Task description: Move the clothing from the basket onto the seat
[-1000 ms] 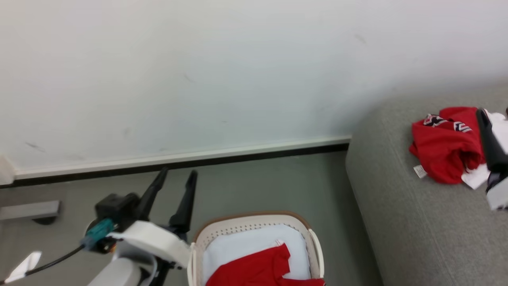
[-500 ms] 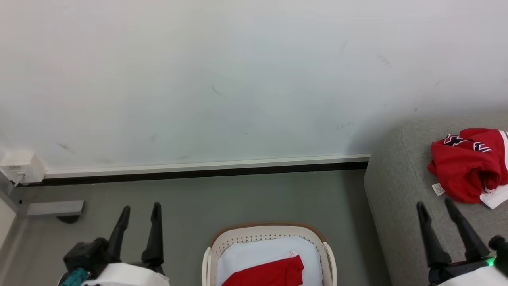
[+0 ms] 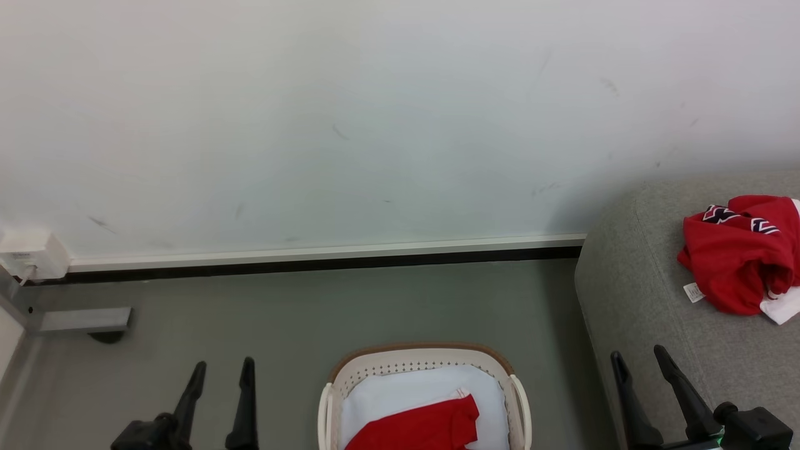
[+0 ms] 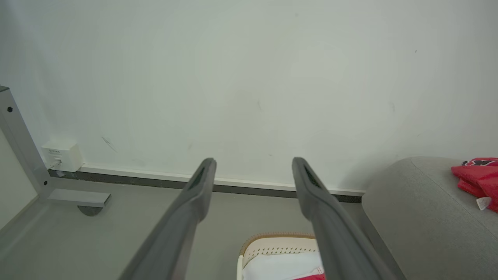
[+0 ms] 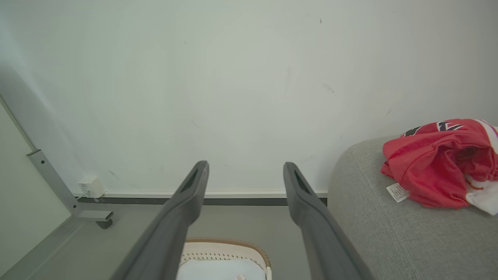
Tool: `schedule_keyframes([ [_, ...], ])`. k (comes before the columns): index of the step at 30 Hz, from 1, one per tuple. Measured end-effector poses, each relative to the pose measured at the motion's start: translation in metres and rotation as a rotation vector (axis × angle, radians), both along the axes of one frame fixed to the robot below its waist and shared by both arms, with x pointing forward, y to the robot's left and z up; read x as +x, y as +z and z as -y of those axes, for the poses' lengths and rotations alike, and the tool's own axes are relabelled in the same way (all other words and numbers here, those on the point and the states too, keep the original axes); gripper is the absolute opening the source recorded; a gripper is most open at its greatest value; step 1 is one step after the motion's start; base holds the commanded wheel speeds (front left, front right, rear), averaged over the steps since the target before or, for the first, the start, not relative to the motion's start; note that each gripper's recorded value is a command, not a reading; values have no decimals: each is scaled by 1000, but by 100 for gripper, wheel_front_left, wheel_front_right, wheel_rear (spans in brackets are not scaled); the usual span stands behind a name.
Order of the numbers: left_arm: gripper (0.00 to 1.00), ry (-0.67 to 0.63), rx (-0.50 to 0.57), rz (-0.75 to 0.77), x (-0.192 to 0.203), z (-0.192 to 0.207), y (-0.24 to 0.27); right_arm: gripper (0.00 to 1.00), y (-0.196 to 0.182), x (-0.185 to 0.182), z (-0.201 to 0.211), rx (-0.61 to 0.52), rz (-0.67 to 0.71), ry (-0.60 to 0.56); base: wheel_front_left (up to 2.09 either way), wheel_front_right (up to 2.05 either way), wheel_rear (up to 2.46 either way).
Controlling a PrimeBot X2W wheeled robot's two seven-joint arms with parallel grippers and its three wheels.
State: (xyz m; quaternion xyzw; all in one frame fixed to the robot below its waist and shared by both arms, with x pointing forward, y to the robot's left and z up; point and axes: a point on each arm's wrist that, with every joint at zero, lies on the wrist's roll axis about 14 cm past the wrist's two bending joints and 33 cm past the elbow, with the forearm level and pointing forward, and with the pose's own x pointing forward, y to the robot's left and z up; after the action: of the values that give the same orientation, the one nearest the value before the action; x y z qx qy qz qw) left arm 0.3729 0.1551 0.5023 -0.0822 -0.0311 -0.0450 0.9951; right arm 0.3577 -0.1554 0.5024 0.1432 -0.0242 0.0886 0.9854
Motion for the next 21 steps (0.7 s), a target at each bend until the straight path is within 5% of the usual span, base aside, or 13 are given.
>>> schedule_keyframes([
  [21, 100, -39, 12, -9, 12, 7, -5, 100, 4, 7, 6, -4, 13, -20, 0, 0, 0],
])
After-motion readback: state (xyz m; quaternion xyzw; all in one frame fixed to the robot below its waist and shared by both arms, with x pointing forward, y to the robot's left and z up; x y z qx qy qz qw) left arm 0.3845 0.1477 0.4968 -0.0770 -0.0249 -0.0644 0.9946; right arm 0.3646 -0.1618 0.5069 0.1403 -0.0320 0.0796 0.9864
